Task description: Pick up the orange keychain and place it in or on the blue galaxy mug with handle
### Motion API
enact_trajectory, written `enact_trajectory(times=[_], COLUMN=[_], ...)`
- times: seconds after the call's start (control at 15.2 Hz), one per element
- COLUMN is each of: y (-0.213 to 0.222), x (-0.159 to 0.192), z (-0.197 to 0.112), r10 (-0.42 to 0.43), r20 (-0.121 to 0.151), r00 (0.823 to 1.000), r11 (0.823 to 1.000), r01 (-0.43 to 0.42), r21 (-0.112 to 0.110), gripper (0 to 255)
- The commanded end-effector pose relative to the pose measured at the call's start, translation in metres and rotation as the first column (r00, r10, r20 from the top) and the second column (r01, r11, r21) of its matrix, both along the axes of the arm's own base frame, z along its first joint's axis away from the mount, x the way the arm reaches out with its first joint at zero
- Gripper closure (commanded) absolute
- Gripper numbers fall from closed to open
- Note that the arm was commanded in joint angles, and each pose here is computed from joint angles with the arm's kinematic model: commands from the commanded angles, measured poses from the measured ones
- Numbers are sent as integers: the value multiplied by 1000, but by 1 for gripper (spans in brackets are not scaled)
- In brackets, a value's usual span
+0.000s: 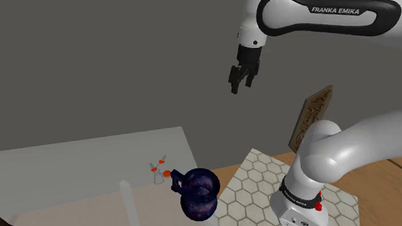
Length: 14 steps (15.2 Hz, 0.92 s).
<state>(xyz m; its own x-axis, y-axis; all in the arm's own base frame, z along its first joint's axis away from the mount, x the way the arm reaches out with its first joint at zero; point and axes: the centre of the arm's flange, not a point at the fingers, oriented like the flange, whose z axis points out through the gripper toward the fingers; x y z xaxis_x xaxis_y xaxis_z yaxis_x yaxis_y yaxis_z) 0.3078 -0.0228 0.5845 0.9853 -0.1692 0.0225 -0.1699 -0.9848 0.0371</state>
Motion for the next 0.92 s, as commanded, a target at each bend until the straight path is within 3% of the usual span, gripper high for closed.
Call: enact_trajectory(times=[0.0, 0.86], y=[0, 136], x=[0, 65], z=[0, -86], r10=[0, -45], r20=[0, -39], r00=[1000, 998], r11=[1000, 999], r01=[0, 45], r21=[0, 3], gripper=[0, 0])
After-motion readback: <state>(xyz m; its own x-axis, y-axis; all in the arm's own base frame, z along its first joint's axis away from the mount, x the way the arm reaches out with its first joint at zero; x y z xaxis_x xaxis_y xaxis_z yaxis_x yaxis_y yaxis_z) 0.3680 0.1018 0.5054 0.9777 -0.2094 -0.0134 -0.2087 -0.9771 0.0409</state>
